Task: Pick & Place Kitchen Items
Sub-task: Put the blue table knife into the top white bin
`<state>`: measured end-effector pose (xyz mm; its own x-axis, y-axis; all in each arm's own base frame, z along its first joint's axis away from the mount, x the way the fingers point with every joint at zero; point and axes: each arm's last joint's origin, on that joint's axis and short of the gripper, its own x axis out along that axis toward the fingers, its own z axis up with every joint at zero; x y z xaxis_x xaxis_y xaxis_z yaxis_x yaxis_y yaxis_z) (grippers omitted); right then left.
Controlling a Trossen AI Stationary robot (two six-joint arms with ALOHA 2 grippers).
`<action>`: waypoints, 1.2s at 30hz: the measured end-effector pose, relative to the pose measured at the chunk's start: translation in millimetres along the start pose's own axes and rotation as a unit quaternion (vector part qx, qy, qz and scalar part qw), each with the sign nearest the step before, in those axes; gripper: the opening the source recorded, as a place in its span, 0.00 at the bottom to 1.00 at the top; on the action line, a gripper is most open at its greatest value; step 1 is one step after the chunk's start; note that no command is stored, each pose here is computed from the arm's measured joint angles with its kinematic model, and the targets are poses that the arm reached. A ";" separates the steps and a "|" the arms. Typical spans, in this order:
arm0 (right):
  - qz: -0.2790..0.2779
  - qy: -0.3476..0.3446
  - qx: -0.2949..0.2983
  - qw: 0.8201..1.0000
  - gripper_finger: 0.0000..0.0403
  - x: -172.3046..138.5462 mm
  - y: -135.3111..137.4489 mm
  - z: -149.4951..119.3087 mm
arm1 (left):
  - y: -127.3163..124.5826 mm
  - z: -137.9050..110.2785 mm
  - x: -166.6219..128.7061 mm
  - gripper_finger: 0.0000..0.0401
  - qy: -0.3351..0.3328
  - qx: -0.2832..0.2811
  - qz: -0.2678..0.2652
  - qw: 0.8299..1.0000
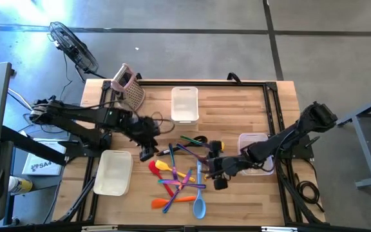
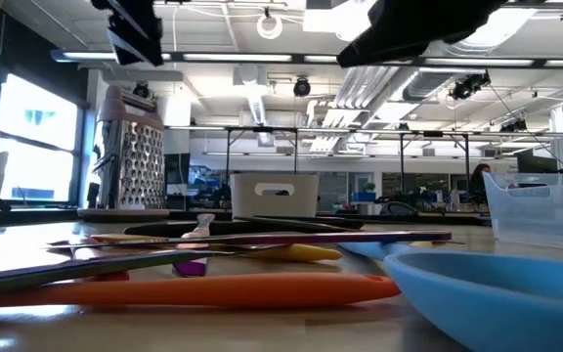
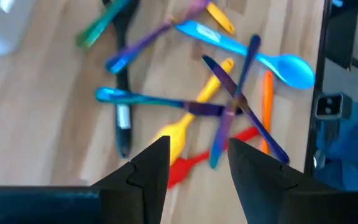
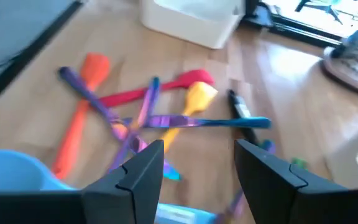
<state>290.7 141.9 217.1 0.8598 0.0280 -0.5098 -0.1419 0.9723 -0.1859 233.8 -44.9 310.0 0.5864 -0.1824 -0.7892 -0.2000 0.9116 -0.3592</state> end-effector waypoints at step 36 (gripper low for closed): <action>0.049 0.088 0.122 0.987 0.46 71.3 60.8 -35.0 | -106.9 -99.7 15.9 0.40 -0.091 -0.002 0.073 0.993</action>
<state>326.2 194.9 140.1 0.7461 0.1043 -0.6576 -0.0794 0.9945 0.0676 186.3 -182.0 286.2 0.6829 0.0207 -0.7303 -0.2960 0.9217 -0.2507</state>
